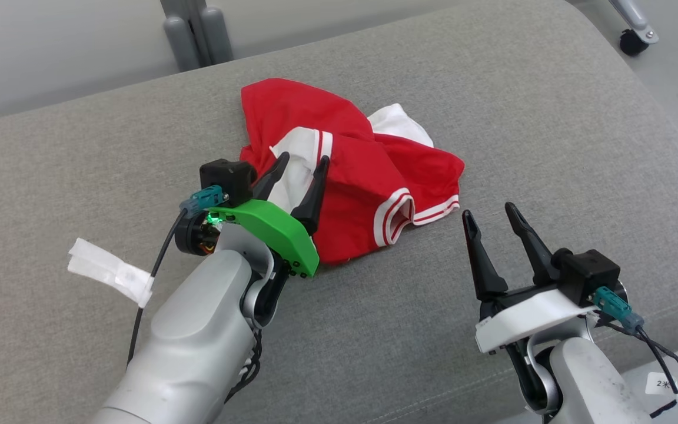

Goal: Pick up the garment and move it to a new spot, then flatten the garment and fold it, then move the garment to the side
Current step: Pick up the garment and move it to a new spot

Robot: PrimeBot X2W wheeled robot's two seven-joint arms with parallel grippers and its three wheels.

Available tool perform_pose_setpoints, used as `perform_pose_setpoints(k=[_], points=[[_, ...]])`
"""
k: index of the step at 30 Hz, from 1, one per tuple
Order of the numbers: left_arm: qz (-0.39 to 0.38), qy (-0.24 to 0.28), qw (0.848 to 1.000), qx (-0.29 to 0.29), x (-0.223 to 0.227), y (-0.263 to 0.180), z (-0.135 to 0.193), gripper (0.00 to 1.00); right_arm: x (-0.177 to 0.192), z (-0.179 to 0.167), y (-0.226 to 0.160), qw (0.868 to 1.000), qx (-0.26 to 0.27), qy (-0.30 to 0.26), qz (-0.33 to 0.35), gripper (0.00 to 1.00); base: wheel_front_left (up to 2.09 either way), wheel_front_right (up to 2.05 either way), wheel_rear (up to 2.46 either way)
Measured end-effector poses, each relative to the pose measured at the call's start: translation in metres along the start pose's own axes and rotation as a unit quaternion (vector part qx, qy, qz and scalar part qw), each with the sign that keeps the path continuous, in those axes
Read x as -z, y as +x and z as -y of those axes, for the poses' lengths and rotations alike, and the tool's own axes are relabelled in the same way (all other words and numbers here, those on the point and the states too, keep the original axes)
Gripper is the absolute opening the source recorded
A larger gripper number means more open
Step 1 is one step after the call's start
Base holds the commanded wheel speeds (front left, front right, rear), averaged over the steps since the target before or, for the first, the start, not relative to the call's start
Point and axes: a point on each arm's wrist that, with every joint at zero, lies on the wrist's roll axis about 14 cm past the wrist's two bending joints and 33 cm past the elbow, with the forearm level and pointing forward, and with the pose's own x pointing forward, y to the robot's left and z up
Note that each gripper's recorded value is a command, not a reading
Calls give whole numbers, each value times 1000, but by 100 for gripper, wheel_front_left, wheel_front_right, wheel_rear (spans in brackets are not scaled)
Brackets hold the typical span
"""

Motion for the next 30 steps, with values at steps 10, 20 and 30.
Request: perform_pose_setpoints(k=[10, 20, 30], points=[[133, 52, 985, -98, -71, -64, -61, 100, -1, -5, 1, 1000, -7, -6, 5, 100, 0, 0, 0], [193, 90, 950, -229, -75, -172, -107, 100, 7, -27, 0, 999, -40, -16, -7, 100, 0, 0, 0], [163, 119, 937, -286, -37, -229, -116, 100, 9, -22, -12, 999, -31, -17, -13, 100, 0, 0, 0]])
